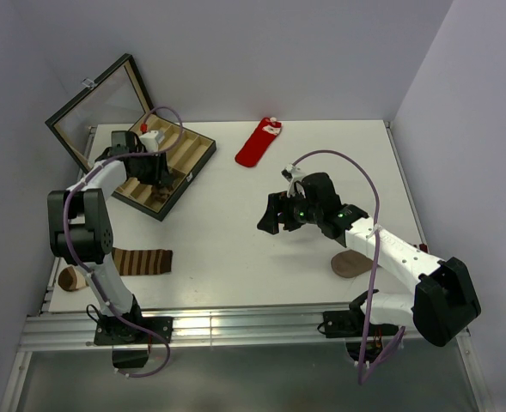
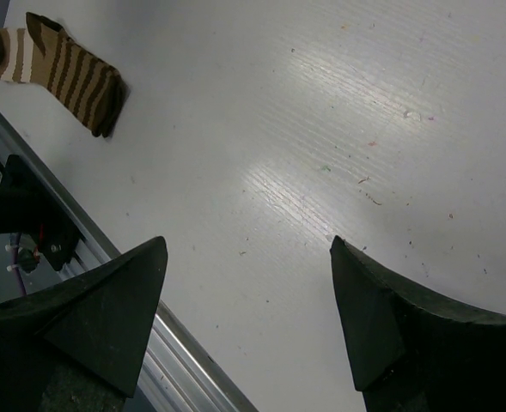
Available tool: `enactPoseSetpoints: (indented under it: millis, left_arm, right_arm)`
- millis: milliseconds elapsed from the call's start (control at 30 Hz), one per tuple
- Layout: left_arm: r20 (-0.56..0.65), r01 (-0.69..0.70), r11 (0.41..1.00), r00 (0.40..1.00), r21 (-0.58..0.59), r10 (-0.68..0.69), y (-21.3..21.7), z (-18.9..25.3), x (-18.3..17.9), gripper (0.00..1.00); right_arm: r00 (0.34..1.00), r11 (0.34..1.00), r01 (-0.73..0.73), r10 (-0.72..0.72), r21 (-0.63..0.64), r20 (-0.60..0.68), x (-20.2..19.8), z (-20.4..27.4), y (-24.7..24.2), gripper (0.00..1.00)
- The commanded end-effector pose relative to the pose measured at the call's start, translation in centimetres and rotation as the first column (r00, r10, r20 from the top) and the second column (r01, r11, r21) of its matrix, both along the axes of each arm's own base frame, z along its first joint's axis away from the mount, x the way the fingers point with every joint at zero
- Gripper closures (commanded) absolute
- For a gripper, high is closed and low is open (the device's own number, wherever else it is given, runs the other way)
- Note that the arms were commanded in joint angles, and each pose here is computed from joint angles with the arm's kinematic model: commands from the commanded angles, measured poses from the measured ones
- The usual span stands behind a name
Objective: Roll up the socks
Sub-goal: Place the sock in the storage box.
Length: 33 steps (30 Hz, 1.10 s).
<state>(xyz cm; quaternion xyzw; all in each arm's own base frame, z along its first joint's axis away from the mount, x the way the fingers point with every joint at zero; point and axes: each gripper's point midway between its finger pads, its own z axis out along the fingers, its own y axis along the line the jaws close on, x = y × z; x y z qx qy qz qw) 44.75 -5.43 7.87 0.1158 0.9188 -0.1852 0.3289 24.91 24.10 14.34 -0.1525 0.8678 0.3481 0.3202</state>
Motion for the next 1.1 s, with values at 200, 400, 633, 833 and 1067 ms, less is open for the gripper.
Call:
enactPoseSetpoints:
  millis: [200,400,633,833,1067]
  left_arm:
    - [0.076,-0.031,0.997,0.997,0.071,0.025,0.1,2.4,-0.5,1.0]
    - [0.016,0.089,0.995,0.996,-0.038,-0.088,-3.5,2.5,-1.7,1.0]
    - [-0.091,0.151,0.985,0.983,-0.085,-0.158,-4.3,1.2,-2.4,1.0]
    - [-0.148,0.182,0.977,0.969,-0.107,-0.197,-4.8,0.1,-3.4,1.0]
    - [-0.258,0.132,0.991,0.956,-0.035,-0.137,-3.4,-4.2,-3.9,1.0]
  right_arm:
    - [0.999,0.999,-0.008,0.006,0.036,0.049,0.5,1.1,0.3,0.17]
    - [0.998,0.999,-0.007,0.005,0.039,0.058,0.3,1.4,0.1,0.17]
    - [0.998,0.999,-0.012,0.01,0.045,0.057,0.2,1.3,0.2,0.17]
    - [0.998,0.999,-0.012,0.01,0.045,0.057,0.2,1.2,0.2,0.17]
    - [0.998,0.999,-0.017,0.014,0.046,0.056,0.1,1.1,0.3,0.17]
